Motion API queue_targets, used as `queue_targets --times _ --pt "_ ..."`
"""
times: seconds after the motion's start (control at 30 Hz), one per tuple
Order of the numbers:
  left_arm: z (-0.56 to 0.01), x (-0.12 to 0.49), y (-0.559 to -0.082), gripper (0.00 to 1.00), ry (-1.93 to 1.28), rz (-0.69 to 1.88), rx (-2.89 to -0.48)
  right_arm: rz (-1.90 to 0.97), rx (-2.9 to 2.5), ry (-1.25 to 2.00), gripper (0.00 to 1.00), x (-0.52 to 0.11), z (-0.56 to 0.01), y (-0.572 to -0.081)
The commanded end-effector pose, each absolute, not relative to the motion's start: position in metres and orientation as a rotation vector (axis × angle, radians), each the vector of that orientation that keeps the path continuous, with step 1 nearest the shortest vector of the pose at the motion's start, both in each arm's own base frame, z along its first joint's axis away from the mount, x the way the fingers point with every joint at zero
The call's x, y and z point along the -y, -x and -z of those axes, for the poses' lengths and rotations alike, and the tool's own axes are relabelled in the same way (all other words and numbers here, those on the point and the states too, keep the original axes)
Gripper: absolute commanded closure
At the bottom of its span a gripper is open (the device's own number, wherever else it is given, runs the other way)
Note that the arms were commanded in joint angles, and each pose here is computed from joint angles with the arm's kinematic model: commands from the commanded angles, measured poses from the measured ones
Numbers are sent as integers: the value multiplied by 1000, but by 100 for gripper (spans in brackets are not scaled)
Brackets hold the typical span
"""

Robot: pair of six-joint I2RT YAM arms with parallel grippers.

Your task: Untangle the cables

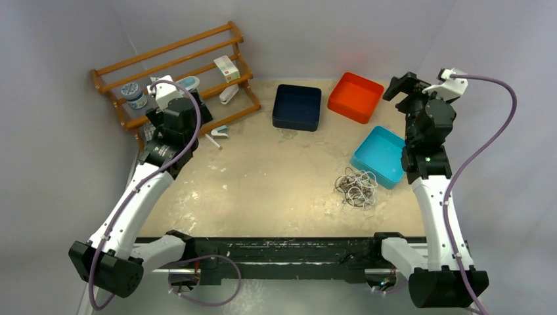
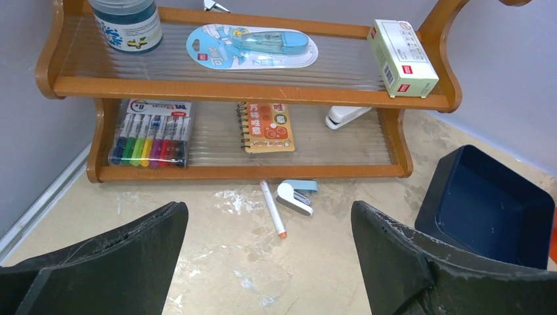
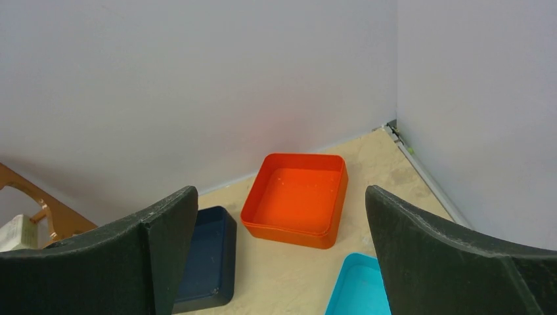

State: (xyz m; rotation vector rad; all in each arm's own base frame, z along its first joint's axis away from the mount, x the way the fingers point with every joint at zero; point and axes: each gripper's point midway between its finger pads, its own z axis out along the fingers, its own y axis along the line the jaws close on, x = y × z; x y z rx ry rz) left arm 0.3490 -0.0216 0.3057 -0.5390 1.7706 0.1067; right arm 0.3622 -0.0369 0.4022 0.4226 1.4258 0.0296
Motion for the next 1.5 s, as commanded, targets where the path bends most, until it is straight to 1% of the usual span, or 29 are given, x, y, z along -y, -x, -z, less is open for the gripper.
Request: queue_targets --times 0.0,0.1,0.3,0.43,0.6,0.67,0.87,0.93,1.17,1.33,1.47 --pt "-332 15 -347 3 595 -87 -1711 -61 -1354 -407 1 35 -435 -354" --pt "-334 14 -345 1 598 -79 -1699 -68 -1327 -394 1 33 -441 -348" --pt "-335 11 -341 1 577 -98 -1692 -71 -1254 -354 1 31 -454 -329" --pt "-335 8 -338 1 571 -109 -1685 -75 -1248 -358 1 31 -456 -326" --pt "-335 11 -339 1 536 -102 -1686 -133 -1281 -299 1 17 -451 -332" --pt "-336 9 -339 1 536 -119 -1689 -152 -1302 -273 2 11 -447 -335" --pt "-330 17 -343 1 501 -88 -1713 -200 -1420 -126 1 -12 -436 -352" --pt "-326 21 -345 1 489 -75 -1725 -176 -1430 -114 1 -10 -434 -358" --pt "-303 29 -356 2 453 -50 -1794 -273 -1568 -68 1 -31 -402 -380" --pt "-283 41 -365 4 415 -2 -1852 -229 -1767 -66 2 -54 -358 -398" --pt "-271 43 -366 7 410 0 -1872 -172 -1912 -101 4 -81 -313 -389"
